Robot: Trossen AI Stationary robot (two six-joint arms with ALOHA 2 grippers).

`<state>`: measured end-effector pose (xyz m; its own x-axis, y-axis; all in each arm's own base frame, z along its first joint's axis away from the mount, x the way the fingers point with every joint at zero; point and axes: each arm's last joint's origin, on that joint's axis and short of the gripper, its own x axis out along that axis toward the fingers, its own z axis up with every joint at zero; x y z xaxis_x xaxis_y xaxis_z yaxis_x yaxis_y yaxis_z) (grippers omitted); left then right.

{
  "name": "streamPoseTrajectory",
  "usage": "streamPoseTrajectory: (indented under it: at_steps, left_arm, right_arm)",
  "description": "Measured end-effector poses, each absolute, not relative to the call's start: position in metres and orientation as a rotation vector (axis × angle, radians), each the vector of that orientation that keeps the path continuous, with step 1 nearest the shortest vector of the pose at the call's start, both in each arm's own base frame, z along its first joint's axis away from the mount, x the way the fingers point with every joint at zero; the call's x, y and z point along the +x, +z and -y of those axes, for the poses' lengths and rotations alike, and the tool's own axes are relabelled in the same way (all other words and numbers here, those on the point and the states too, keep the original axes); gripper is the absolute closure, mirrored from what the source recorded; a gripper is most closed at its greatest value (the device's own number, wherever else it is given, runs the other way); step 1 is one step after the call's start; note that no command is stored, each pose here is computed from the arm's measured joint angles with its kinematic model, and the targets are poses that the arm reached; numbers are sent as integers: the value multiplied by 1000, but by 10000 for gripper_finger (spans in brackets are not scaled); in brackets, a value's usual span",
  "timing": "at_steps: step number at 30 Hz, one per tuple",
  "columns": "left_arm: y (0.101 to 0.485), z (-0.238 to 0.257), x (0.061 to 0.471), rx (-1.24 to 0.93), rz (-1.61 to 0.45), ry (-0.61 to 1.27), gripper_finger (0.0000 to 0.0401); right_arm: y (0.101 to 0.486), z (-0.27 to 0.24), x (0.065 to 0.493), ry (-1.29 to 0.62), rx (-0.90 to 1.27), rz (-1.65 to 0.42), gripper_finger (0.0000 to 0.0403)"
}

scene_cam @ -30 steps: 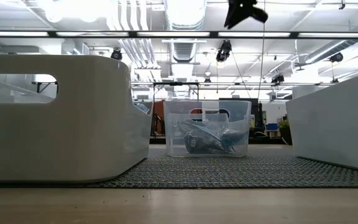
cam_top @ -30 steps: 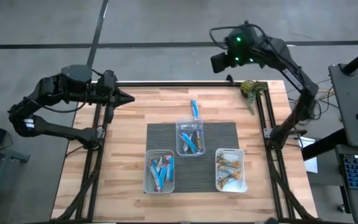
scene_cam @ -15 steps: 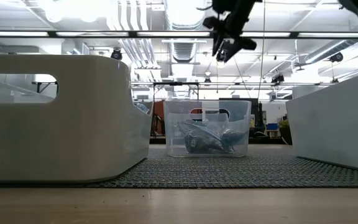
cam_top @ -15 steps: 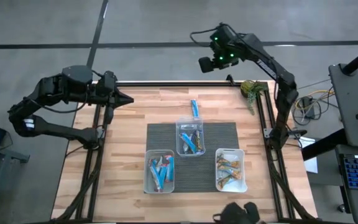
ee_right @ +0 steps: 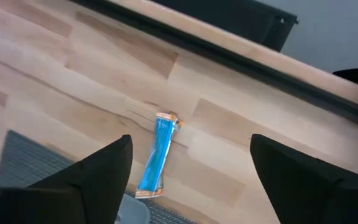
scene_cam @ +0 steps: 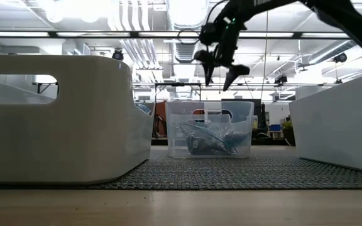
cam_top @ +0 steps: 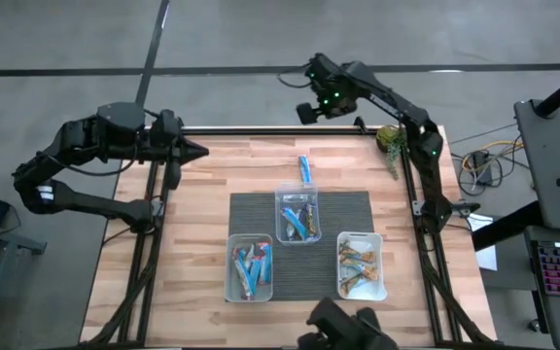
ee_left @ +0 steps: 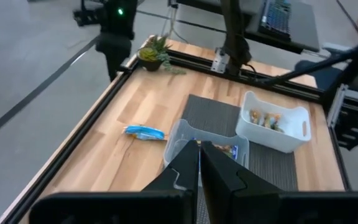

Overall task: Pick and place Granola Bars by type
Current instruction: Put the orange granola bar into the white bin

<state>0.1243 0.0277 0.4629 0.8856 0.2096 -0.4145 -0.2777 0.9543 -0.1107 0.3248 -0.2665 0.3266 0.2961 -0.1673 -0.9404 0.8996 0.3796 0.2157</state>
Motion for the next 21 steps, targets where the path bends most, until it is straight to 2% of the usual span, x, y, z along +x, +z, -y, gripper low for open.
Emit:
streamPoseTrajectory:
  at_steps: [11, 17, 21]
  left_arm:
    - [463, -29, 124, -206, -402, 319, 401]
    - [463, -29, 124, -208, -400, 328, 401]
    - [463, -29, 124, -212, -399, 329, 401]
  right_arm:
    - [282, 276, 345, -850, 989, -1106, 90]
    - [275, 269, 355, -1009, 1003, -1071, 92]
    - [272, 268, 366, -1043, 1033, -996, 94]
